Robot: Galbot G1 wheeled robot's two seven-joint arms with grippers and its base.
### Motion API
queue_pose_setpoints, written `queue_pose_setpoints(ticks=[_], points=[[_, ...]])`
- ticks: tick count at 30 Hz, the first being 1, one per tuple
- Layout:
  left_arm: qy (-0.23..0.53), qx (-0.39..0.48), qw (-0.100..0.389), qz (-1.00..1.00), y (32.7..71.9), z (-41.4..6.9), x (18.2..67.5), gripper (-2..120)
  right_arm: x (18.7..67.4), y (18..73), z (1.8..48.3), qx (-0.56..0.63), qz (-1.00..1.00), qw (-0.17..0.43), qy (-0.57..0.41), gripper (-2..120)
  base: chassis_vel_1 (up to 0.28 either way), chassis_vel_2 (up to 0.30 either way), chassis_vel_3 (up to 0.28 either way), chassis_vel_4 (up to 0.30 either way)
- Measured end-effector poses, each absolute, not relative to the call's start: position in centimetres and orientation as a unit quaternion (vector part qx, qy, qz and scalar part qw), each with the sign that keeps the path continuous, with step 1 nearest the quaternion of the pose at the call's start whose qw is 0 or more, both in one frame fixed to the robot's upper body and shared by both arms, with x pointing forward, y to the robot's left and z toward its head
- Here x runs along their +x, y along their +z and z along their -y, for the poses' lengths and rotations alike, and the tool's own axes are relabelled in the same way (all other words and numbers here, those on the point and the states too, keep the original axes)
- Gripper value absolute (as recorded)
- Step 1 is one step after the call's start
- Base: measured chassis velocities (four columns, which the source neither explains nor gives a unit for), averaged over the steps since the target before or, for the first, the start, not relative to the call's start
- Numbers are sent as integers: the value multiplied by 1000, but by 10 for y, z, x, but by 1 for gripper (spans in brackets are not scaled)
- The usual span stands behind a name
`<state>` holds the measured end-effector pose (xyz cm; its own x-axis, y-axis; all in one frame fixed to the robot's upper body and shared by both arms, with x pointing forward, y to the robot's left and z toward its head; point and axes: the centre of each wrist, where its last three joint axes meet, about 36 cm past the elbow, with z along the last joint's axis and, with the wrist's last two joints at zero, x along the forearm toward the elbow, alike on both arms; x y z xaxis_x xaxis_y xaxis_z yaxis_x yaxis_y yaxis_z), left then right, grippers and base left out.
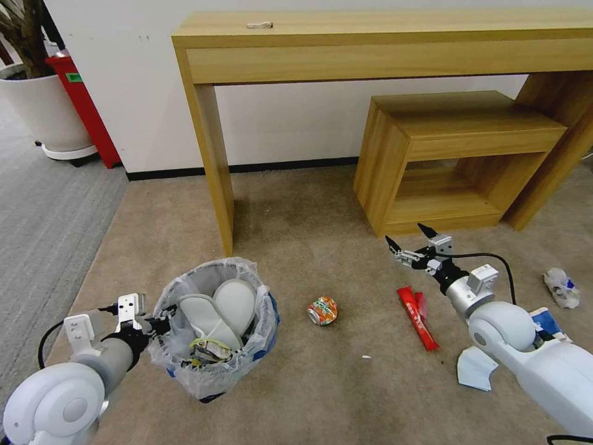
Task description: Pick up the trash bin and place the garbage on the floor into it.
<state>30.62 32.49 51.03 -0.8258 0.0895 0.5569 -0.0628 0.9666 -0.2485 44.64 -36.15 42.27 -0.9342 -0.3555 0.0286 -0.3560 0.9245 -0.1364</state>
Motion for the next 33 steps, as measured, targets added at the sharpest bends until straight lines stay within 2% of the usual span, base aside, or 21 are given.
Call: queue_pose_setpoints(ticks=[10,16,33], points=[[128,-6,295,947,509,-326,309,1,447,420,360,185,980,4,71,93,0,0,0,0],[127,-6,296,947,508,-327,310,1,449,417,359,186,980,5,71,88,0,0,0,0],[132,-5,298,945,510,-330,313,1,456,409,354,194,979,8,68,88,-6,3,5,-4]])
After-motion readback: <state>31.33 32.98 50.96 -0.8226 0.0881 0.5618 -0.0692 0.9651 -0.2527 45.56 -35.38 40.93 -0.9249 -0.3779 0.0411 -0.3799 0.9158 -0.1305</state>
